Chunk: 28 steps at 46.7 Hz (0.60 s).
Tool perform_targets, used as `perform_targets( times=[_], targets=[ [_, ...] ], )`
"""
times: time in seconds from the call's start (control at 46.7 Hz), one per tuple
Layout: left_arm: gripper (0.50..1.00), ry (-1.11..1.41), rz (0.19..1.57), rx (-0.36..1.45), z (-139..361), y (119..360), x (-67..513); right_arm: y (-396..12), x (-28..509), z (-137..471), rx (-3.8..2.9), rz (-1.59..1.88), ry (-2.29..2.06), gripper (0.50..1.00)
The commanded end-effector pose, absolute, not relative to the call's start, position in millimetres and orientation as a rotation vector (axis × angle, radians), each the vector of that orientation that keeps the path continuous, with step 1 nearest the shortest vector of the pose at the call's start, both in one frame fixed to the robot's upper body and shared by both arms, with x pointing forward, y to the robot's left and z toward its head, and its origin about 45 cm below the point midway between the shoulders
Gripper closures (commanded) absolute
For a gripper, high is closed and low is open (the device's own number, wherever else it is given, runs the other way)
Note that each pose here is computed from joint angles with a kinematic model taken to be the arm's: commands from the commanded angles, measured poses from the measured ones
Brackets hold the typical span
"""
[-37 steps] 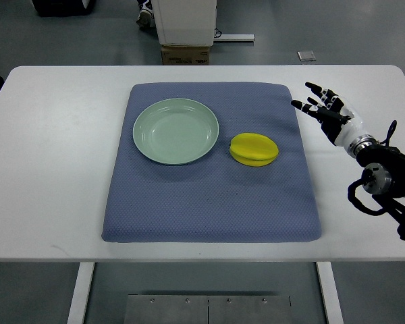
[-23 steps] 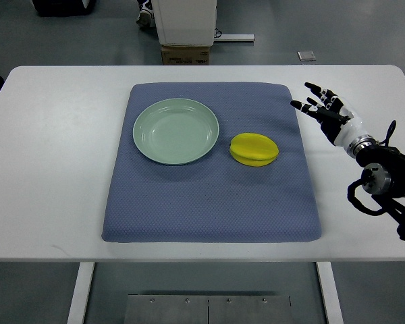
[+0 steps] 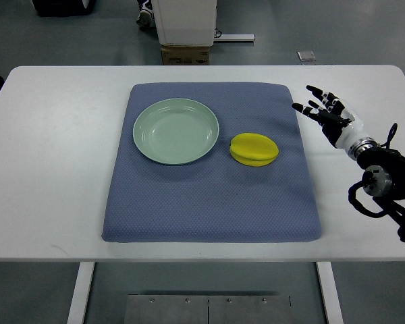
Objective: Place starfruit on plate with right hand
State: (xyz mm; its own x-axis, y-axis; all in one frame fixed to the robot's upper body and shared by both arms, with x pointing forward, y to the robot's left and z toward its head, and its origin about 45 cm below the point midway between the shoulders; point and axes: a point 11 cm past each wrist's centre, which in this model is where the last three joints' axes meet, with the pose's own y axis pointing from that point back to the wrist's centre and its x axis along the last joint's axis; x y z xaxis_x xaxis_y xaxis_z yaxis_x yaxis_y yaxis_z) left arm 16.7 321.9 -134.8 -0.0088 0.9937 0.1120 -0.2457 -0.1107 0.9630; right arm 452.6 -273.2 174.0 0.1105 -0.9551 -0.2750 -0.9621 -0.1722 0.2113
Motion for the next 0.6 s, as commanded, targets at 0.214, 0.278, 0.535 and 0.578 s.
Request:
perform_targets(
  times=[0.214, 0.278, 0.535, 0.578],
  targets=[
    [0.5, 0.964, 1.395, 1.105, -134.8, 322.0, 16.8, -282.3, 453.3, 170.6, -2.308, 0.543, 2.047, 0.5],
    [0.5, 0.964, 1.395, 1.105, -134.8, 322.0, 16.8, -283.5, 453.4, 169.9, -2.304, 0.542, 2.054, 0.5],
    [0.5, 0.964, 1.395, 1.105, -134.8, 322.0, 16.8, -285.7, 453.5, 166.7, -2.298, 0.546, 2.072, 0.5],
    [0.5, 0.964, 1.395, 1.105, -134.8, 322.0, 16.8, -286.5, 453.7, 166.3, -2.295, 0.547, 2.076, 0.5]
  ],
)
